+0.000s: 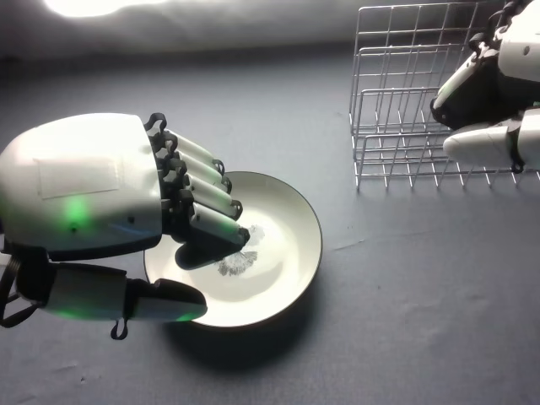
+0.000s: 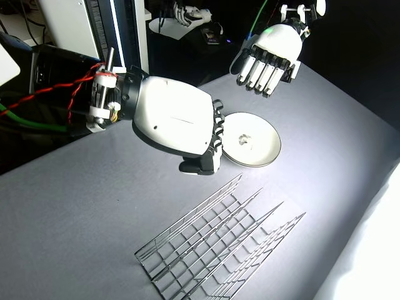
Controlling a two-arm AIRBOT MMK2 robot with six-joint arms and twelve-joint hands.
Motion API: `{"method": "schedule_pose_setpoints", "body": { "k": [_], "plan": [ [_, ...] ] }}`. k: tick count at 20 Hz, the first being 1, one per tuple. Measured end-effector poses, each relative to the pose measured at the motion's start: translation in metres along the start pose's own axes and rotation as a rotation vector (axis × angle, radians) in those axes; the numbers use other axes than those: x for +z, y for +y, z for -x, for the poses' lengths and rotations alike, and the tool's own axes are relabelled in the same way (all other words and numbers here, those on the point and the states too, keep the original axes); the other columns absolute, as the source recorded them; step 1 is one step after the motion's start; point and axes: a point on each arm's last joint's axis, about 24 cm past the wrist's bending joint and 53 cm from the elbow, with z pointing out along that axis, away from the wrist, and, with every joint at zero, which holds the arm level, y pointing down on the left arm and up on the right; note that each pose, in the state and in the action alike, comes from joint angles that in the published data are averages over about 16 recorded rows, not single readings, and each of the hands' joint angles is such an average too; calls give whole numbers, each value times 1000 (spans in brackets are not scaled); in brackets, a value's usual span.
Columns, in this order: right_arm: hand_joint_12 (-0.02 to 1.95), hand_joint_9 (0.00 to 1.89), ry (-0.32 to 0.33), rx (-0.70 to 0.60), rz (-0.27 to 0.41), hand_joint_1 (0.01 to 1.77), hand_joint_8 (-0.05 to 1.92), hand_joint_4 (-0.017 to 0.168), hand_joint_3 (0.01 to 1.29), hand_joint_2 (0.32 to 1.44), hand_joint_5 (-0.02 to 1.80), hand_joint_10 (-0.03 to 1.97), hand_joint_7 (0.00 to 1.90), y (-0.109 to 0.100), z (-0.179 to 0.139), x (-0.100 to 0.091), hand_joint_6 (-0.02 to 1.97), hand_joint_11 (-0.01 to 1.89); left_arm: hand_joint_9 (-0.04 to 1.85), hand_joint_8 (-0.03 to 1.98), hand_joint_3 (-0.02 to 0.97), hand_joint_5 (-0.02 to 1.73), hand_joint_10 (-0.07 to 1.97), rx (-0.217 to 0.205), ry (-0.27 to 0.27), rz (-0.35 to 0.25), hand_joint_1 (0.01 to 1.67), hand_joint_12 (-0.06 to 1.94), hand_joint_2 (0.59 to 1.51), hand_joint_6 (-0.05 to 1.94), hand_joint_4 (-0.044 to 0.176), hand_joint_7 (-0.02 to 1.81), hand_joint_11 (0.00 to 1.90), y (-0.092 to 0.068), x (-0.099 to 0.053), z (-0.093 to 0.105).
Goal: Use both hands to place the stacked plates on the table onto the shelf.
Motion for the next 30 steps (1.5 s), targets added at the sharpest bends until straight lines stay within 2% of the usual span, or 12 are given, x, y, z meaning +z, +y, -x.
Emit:
{"method": "schedule_pose_setpoints", "body": {
  "k": [4, 8, 12, 14, 17, 21, 30],
  "plan": [
    [646, 299, 3, -14, 1, 79, 691, 1, 58, 1182, 266, 713, 292, -2, -1, 3, 721, 327, 191, 616, 58, 196, 632, -2, 13, -5, 85, 613, 1204, 613, 4, 192, 193, -1, 0, -1],
    [479, 225, 4, -23, 4, 63, 515, 2, 46, 1170, 201, 531, 220, -2, -1, 5, 541, 246, 147, 455, 44, 154, 470, 4, 33, -11, 69, 458, 1199, 453, 4, 149, 151, -1, 0, -1],
    [100, 39, 8, -44, 9, 18, 122, 4, 27, 1133, 39, 132, 41, -3, -2, 9, 149, 52, 24, 68, 20, 37, 74, 18, 60, -25, 25, 79, 1178, 68, 5, 29, 27, -2, 1, -1],
    [22, 16, 9, -48, 12, 17, 13, 5, 14, 1134, 24, 20, 21, -3, -2, 10, 36, 15, 20, 1, 12, 34, 2, 26, 86, -37, 23, 14, 1183, -1, 4, 29, 23, -3, 2, -3],
    [39, 22, 9, -53, 18, 17, 12, 7, 14, 1130, 32, 13, 28, -1, -2, 10, 29, 15, 23, -7, 7, 36, 8, 44, 137, -43, 20, 13, 1186, -5, 5, 32, 24, 1, 0, -10],
    [35, 20, 9, -61, 26, 17, 6, 7, 14, 1123, 26, 10, 24, 0, -2, 10, 27, 17, 21, -8, 4, 28, 7, 72, 194, -23, 18, 13, 1176, -7, 4, 25, 21, 16, -6, -17],
    [35, 21, 13, -81, 39, 16, 6, 4, 14, 1081, 25, 9, 24, 3, -4, 9, 26, 21, 17, -8, 4, 21, 7, 169, 349, -13, 15, 12, 1156, -7, 4, 19, 15, 47, -24, -42]
  ]
}}
